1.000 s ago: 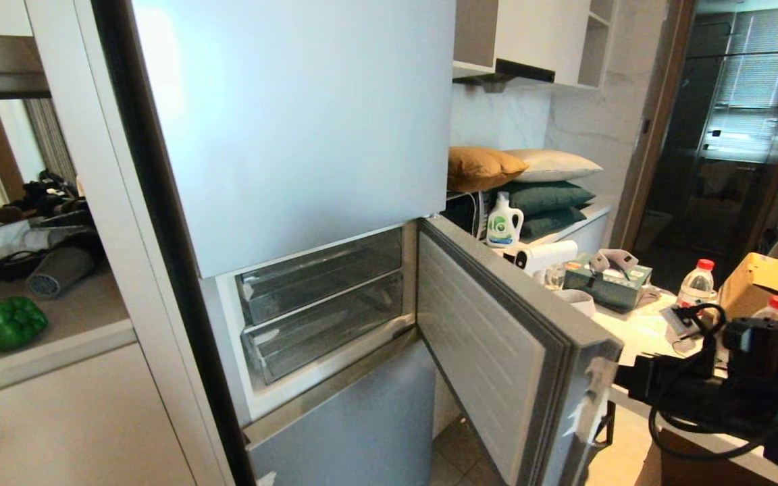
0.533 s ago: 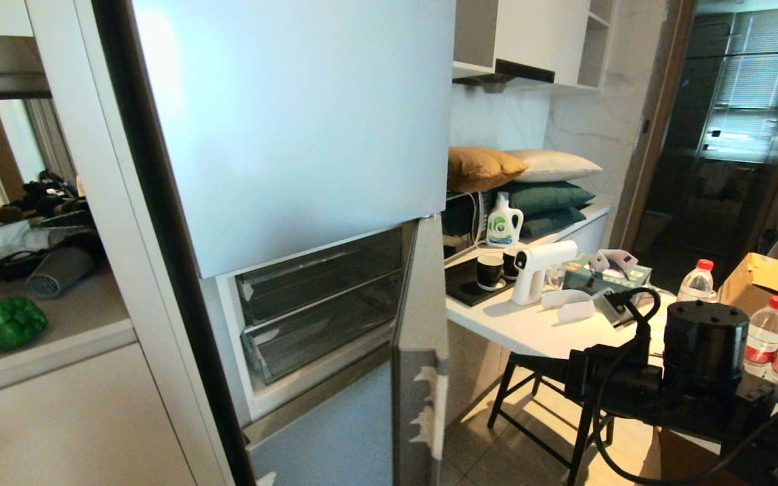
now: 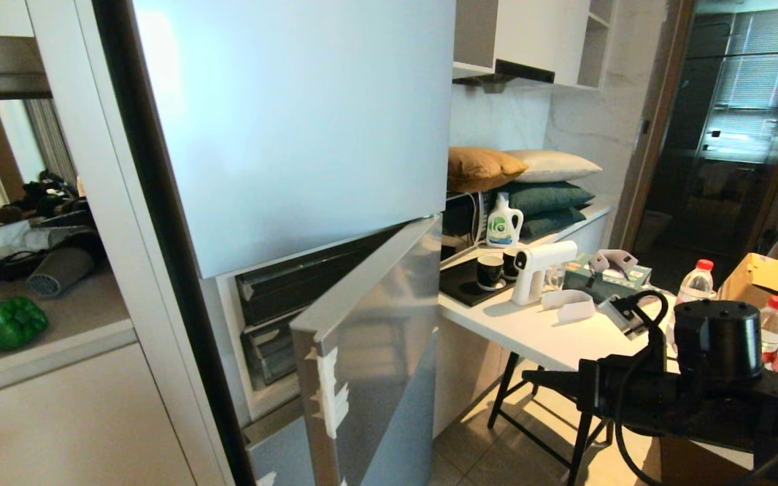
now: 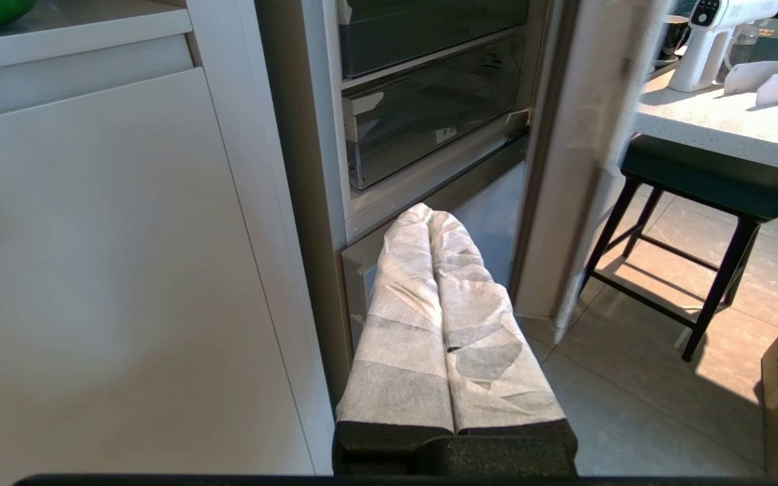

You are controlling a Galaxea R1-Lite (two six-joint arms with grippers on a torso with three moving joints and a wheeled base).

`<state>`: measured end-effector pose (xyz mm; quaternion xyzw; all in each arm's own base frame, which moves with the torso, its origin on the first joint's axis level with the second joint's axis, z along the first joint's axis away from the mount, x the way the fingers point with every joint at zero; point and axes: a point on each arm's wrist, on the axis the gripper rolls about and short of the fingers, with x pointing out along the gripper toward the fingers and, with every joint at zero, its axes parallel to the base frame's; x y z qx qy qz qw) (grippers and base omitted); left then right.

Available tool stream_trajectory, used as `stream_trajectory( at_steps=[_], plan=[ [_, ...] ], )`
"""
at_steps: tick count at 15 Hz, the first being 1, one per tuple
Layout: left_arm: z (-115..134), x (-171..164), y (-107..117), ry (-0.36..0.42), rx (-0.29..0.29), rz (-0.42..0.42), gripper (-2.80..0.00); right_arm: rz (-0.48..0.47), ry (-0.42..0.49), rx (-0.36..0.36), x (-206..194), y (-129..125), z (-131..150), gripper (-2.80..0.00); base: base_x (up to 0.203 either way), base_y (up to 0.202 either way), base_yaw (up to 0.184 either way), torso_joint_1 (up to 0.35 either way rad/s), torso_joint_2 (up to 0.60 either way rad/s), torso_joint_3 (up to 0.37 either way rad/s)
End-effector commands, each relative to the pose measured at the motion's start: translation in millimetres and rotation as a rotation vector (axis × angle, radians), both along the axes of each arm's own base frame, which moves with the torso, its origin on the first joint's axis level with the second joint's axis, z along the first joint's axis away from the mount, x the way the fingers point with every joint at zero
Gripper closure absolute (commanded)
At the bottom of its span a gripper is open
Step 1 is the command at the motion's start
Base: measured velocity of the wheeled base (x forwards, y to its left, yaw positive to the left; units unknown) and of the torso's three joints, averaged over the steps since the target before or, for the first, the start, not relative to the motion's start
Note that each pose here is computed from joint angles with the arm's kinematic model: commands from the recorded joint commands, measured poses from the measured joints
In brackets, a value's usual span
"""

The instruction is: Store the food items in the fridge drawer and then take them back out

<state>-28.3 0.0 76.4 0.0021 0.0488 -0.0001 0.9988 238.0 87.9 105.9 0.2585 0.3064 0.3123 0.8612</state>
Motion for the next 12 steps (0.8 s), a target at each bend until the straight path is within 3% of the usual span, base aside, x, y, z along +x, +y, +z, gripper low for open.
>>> stream_trajectory(
  at_steps=[1, 5, 9, 12],
  plan=[
    [-0.1, -0.1, 0.0, 0.000, 0.000, 0.000, 0.00, 0.002, -0.033, 0.015, -2.3, -0.7, 9.0, 0.00, 0.000, 0.000, 0.000, 0.000, 0.00, 0.000],
    [-0.2, -0.1, 0.0, -0.001, 0.000, 0.000, 0.00, 0.007, -0.043, 0.019, 18.9, 6.8, 8.2, 0.00, 0.000, 0.000, 0.000, 0.000, 0.00, 0.000],
    [-0.2, -0.2, 0.0, -0.001, 0.000, 0.000, 0.00, 0.016, 0.046, -0.015, 80.0, 31.6, -42.1, 0.00, 0.000, 0.000, 0.000, 0.000, 0.00, 0.000],
    [-0.2, -0.2, 0.0, -0.001, 0.000, 0.001, 0.00, 0.009, 0.057, -0.033, 108.8, 44.3, -68.5, 0.00, 0.000, 0.000, 0.000, 0.000, 0.00, 0.000]
  ],
)
